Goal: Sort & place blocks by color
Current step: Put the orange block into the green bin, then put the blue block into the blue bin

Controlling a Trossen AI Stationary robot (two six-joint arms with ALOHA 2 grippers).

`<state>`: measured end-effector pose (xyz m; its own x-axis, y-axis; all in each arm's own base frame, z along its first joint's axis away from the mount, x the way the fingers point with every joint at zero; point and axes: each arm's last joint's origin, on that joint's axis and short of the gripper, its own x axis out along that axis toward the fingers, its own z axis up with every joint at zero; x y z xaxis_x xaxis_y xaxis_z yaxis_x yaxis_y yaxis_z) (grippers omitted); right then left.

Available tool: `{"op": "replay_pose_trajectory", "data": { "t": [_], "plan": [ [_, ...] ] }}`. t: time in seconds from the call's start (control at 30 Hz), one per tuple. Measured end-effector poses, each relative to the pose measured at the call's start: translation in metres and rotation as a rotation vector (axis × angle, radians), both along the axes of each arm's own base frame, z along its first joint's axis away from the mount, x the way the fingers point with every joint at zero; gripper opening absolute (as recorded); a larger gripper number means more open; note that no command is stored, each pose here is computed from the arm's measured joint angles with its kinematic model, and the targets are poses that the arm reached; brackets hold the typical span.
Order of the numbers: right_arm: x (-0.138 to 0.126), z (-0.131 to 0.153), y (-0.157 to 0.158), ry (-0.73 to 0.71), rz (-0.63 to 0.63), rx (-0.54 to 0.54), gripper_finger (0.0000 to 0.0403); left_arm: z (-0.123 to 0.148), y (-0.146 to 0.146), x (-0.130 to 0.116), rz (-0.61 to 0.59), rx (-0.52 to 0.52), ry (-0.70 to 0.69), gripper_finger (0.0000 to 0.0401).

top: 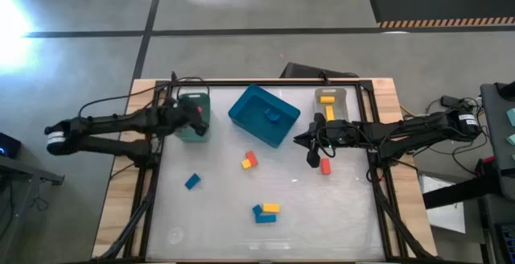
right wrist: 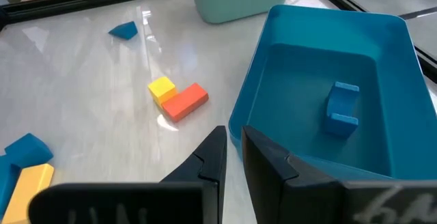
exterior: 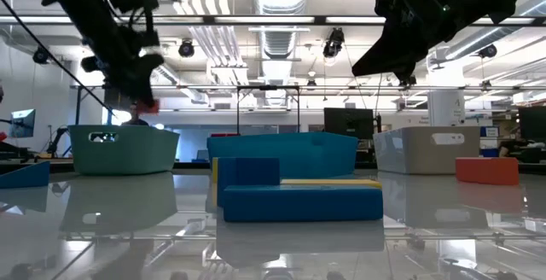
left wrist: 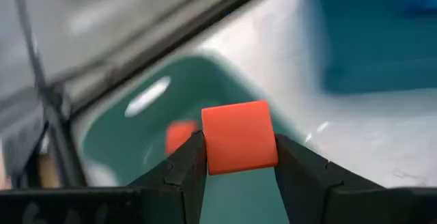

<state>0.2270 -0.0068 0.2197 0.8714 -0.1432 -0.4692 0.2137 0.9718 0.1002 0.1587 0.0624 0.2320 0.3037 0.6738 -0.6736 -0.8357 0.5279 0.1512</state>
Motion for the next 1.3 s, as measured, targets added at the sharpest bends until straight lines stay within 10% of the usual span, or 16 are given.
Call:
{"op": "replay_pose_trajectory", "data": {
  "t": [0.6, 1.3],
  "plan": [
    [0.0, 0.0, 0.0, -0.001, -0.007, 0.013, 0.0036, -0.051, 0.064, -0.003, 0.167, -0.251, 0.274, 0.0132],
    [0.0, 0.0, 0.0, -0.001, -0.008, 0.016, 0.0036, -0.056, 0.069, 0.002, 0.172, -0.226, 0.29, 0.0202]
  ]
}}
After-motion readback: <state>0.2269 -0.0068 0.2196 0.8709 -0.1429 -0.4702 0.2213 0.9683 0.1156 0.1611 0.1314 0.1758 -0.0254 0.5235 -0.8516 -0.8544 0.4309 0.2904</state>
